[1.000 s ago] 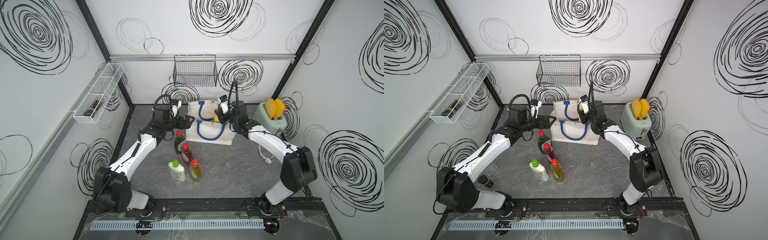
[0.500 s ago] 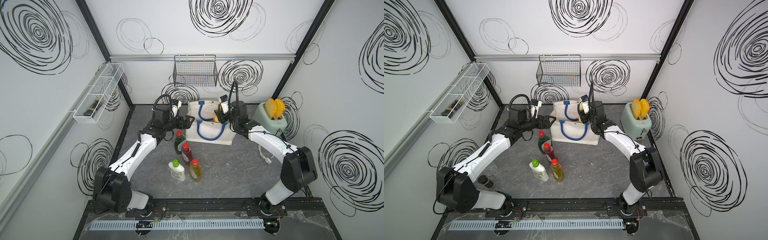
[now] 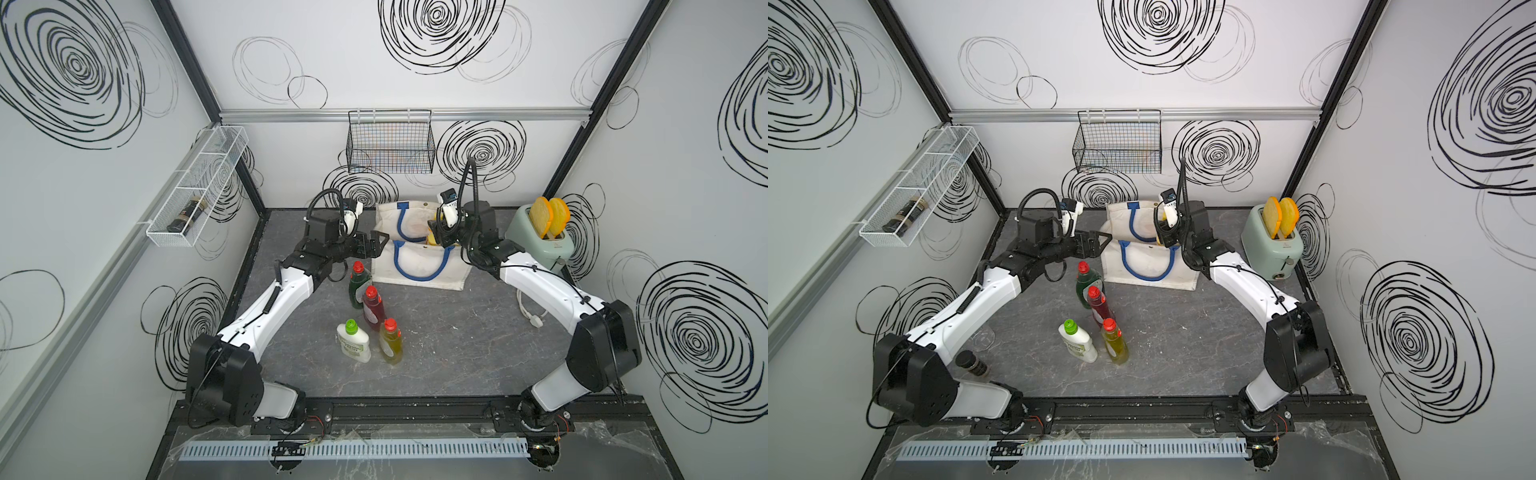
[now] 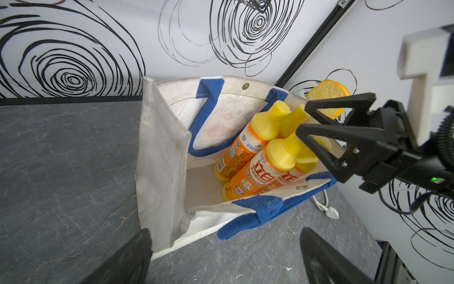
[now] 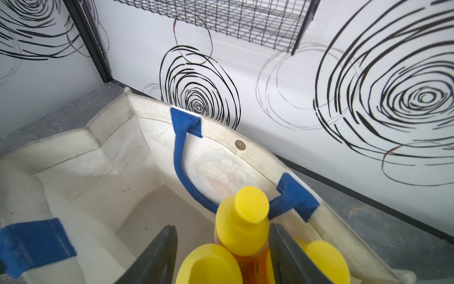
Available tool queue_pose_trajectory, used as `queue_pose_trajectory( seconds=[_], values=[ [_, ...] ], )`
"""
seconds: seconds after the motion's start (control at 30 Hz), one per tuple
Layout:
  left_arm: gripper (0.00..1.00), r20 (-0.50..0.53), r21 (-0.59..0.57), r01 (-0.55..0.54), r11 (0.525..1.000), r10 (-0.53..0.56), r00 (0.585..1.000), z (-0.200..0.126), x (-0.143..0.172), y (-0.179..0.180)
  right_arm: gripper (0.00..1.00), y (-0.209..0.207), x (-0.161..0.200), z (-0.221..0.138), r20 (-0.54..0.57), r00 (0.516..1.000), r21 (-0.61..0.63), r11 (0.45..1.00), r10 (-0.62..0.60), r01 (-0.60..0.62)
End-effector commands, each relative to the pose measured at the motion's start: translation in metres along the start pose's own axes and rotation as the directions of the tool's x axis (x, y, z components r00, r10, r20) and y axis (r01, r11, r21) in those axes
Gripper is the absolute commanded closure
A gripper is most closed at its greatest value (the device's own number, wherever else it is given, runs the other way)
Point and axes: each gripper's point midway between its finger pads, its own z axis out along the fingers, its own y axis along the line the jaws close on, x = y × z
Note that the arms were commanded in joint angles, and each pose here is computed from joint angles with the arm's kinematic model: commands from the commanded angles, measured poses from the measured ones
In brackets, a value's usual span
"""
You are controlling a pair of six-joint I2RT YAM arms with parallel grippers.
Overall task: Pack dish soap into the shopping bag
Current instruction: Place the bottle of dish soap in the shopping bag.
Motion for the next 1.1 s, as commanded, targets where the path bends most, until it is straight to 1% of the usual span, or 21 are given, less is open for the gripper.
queue_pose_trajectory(
  seconds=[0.0,0.1,0.17,0.33,0.5,0.6,0.67,0.77,0.87,0.9,1.0,1.07],
  values=[
    [0.04,0.059,0.041,-0.051,0.998,0.049,0.997,-0.008,-0.024,-0.016,0.33,0.008,-0.046,-0.036,0.075,0.997,0.004,1.0,-0.02,0.02],
    [0.04,0.054,0.046,-0.054,0.998,0.051,0.997,-0.011,-0.027,-0.017,0.31,0.023,-0.059,-0.056,0.083,0.996,0.0,0.999,-0.042,0.042],
    [0.04,0.075,0.044,-0.043,0.998,0.039,0.996,-0.015,-0.031,-0.013,0.29,0.036,-0.063,-0.072,0.089,0.994,-0.018,0.998,-0.061,0.063],
    [0.04,0.11,0.043,-0.005,0.999,0.0,0.994,-0.023,-0.04,-0.001,0.27,0.062,-0.062,-0.108,0.081,0.995,-0.067,0.995,-0.063,0.068],
    [0.04,0.113,0.027,-0.007,1.0,0.004,0.994,-0.023,-0.039,0.002,0.26,0.1,-0.044,-0.139,0.061,0.998,-0.167,0.985,-0.027,0.037],
    [0.04,0.106,0.029,-0.006,1.0,0.003,0.994,-0.022,-0.038,0.0,0.25,0.138,-0.03,-0.16,0.034,0.998,-0.256,0.965,-0.051,0.058],
    [0.04,0.11,0.031,-0.012,0.999,0.009,0.994,-0.023,-0.039,-0.002,0.24,0.156,-0.019,-0.168,0.0,0.998,-0.281,0.957,-0.068,0.066],
    [0.04,0.115,0.028,-0.016,0.999,0.013,0.993,-0.024,-0.04,-0.003,0.24,0.179,0.006,-0.172,-0.077,0.991,-0.302,0.95,-0.109,0.081],
    [0.04,0.114,0.023,-0.017,1.0,0.015,0.993,-0.024,-0.04,-0.002,0.24,0.204,0.031,-0.175,-0.125,0.977,-0.335,0.934,-0.171,0.12],
    [0.04,0.113,0.023,-0.017,1.0,0.015,0.994,-0.024,-0.039,-0.002,0.24,0.211,0.034,-0.178,-0.126,0.978,-0.34,0.933,-0.164,0.113],
    [0.04,0.109,0.022,-0.015,1.0,0.013,0.994,-0.023,-0.039,-0.001,0.24,0.237,0.039,-0.191,-0.081,0.987,-0.421,0.903,-0.137,0.091],
    [0.04,0.108,0.019,-0.014,1.0,0.012,0.994,-0.022,-0.038,-0.001,0.24,0.242,0.044,-0.193,-0.093,0.991,-0.439,0.897,-0.095,0.044]
  ],
)
